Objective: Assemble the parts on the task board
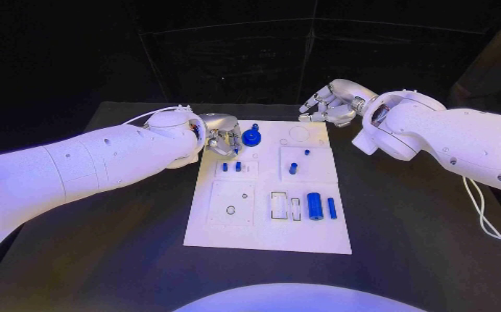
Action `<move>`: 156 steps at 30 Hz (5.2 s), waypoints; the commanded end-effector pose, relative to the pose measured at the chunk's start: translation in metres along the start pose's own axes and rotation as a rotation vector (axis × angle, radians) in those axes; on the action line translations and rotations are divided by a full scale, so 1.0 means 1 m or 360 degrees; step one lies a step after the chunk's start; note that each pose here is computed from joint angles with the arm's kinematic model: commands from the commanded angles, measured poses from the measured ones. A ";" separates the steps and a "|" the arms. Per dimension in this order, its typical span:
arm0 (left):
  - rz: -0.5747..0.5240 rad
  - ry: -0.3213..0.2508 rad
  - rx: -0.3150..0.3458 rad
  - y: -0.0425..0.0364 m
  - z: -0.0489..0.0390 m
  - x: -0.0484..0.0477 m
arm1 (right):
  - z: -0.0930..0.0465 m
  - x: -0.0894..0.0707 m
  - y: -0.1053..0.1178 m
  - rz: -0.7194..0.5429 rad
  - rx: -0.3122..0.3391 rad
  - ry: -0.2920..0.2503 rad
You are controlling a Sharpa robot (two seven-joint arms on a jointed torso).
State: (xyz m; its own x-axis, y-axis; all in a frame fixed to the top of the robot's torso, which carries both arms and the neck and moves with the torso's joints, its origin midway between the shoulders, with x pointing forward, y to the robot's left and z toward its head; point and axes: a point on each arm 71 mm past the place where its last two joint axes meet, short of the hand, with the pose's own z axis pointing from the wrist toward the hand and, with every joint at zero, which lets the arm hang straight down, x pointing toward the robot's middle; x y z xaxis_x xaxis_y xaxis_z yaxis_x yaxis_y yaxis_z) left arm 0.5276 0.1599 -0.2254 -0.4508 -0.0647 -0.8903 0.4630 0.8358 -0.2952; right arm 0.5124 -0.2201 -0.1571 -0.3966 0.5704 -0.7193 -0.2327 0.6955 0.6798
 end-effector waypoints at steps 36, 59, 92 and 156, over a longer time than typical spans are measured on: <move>-0.1038 -0.0392 0.0213 0.0337 -0.0408 -0.0233 | -0.013 0.004 -0.014 -0.0752 -0.0060 -0.0026; -0.2155 -0.0693 0.0418 0.0392 -0.0720 -0.0298 | -0.008 0.056 -0.023 -0.1126 -0.0105 0.0095; -0.2179 -0.0678 0.0399 0.0384 -0.0722 -0.0280 | 0.004 0.080 -0.028 -0.1119 -0.0069 0.0300; -0.2176 -0.0682 0.0361 0.0365 -0.0713 -0.0263 | -0.015 0.131 0.075 -0.0832 -0.0548 0.0143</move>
State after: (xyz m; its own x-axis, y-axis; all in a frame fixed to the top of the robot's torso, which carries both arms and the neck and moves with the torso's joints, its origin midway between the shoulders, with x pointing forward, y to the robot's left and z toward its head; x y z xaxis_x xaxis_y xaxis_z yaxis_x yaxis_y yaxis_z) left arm 0.5021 0.2325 -0.1895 -0.3913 -0.9146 0.1017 -0.0110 -0.1058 -0.9943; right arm 0.4293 -0.0994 -0.1931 -0.2026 0.1932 -0.9600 -0.6857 0.6719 0.2800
